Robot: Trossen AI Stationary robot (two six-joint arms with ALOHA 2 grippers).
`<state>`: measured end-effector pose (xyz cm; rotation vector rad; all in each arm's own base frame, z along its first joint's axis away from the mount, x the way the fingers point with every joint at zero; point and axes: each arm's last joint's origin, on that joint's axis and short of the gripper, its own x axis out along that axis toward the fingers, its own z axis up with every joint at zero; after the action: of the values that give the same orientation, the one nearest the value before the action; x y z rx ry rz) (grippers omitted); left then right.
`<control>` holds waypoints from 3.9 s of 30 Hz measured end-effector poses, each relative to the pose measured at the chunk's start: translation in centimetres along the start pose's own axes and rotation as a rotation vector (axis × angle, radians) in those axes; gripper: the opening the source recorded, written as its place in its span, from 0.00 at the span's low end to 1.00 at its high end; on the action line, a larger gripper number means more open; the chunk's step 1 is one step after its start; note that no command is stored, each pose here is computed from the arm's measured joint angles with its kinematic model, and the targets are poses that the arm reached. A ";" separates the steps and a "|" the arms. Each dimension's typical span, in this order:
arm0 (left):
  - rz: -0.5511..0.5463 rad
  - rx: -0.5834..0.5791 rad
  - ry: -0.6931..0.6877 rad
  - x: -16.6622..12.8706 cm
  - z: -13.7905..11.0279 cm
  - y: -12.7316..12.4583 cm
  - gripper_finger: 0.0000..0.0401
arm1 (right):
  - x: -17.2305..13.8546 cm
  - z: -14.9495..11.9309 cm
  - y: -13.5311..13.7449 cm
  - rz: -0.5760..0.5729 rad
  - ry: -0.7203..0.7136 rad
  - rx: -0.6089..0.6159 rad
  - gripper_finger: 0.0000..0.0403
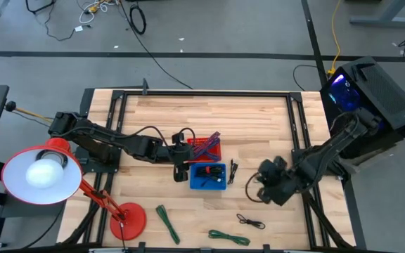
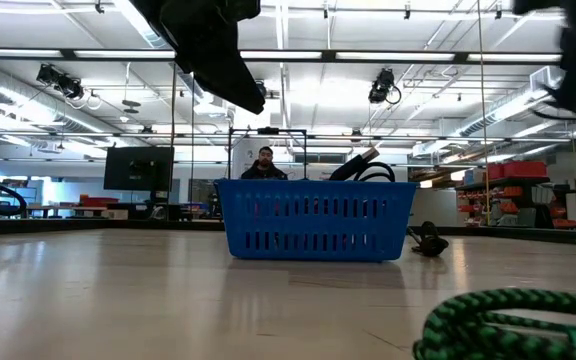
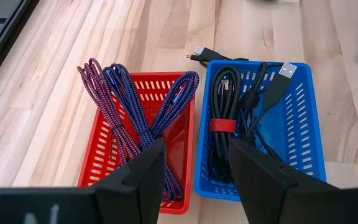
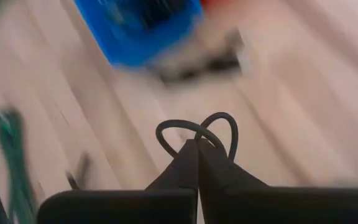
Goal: Pick & Place USB Port
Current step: Put the black charger cable into the blue bin, then put the green charger cable into the red bin
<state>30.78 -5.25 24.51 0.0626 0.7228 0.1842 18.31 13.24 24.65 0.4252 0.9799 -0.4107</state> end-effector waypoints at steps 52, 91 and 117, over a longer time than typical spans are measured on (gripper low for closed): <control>0.069 0.001 -0.012 0.0 0.0 0.2 0.45 | 13.1 9.1 4.9 0.295 -0.376 -0.235 0.00; 0.070 -0.021 -0.001 0.0 -0.1 0.2 0.45 | 7.2 10.0 -1.1 0.053 -0.199 -0.299 0.36; 0.071 -0.008 0.002 0.0 -0.1 0.2 0.45 | 7.0 -3.7 -6.8 -0.390 0.471 0.213 0.36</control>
<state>30.68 -5.04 24.46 0.0801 0.7224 0.2548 15.69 8.46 15.74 0.5369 1.4929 -0.7949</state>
